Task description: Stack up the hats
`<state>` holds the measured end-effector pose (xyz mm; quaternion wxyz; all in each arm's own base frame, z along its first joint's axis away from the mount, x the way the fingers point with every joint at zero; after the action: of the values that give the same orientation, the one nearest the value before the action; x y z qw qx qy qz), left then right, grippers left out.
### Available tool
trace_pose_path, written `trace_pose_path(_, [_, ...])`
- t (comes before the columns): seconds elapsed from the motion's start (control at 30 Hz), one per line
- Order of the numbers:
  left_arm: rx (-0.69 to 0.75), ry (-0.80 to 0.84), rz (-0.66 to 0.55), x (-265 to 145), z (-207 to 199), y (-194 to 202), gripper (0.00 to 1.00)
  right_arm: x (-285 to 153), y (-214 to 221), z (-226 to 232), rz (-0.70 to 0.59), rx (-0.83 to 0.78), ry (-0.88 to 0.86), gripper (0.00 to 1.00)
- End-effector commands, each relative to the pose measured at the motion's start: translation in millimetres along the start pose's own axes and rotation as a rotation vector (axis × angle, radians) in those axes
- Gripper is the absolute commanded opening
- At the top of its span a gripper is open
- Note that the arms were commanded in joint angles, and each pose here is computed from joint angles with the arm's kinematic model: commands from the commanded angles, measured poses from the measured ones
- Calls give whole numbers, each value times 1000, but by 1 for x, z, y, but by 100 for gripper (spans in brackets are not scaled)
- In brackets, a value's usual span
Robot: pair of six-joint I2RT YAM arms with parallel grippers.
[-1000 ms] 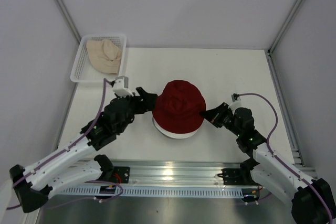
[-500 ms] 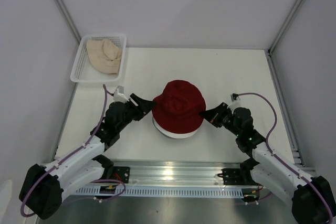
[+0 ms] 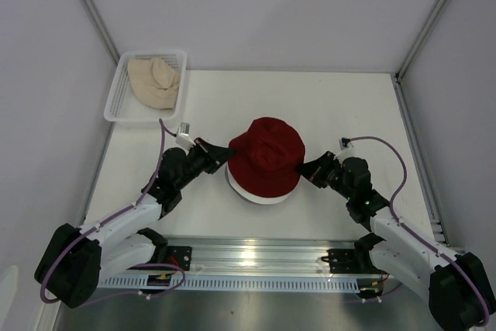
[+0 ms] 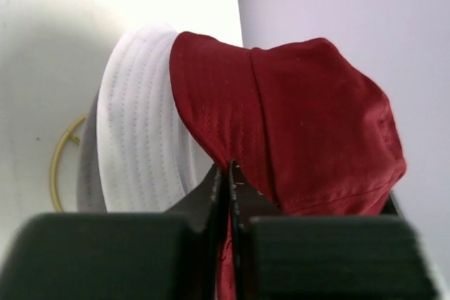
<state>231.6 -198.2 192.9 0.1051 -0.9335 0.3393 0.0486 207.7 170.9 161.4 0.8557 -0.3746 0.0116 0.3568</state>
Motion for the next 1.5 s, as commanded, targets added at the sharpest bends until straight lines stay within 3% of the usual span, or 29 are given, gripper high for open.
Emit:
trace_pose_path(0.0, [2,42,-5,-1,-9,-2,1,4,-8,5,-23,-30,-3,0])
trace_pose_path(0.23, [57,-232,-83,-2,45,-10,1,5,-9,1,-21,-29,33,0])
trace_pose_path(0.53, [-26,-382,34,-3,114,19,1,8,-10,-1,-8,-27,63,0])
trace_pose_path(0.83, [133,-444,-20,-11,112,15,1,15,10,-22,102,-29,147,0])
trace_pose_path(1.03, [222,-451,-36,-19,104,11,1,7,6,-24,92,-75,184,1])
trace_pose_path(1.17, [285,-411,-63,-21,90,4,1,0,-8,-14,39,-122,174,20])
trace_pose_path(1.2, [299,-394,-77,-21,82,1,3,-3,-9,-18,42,-142,206,35])
trace_pose_path(1.23, [325,-389,-79,-22,79,-1,14,-4,-15,-14,26,-155,204,43])
trace_pose_path(1.3, [358,-357,-109,-24,66,-7,26,-8,-24,-14,5,-188,221,59])
trace_pose_path(1.37, [378,-343,-145,-27,50,-14,32,-11,-39,-9,-31,-206,223,64])
trace_pose_path(1.47, [430,-342,-237,-37,28,-31,53,-17,-64,-8,-88,-229,251,67])
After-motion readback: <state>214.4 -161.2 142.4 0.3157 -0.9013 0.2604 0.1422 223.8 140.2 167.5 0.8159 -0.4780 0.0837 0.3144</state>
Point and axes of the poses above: each gripper's point midway between its finger pads, its own x axis out along the fingers, its own z axis along the line the jaws close on, y = z × x, the point moved 5 cm from there along -x, back along the fingers, and after that the axes turned 12 degrees about -x, right-handed, at the moved point
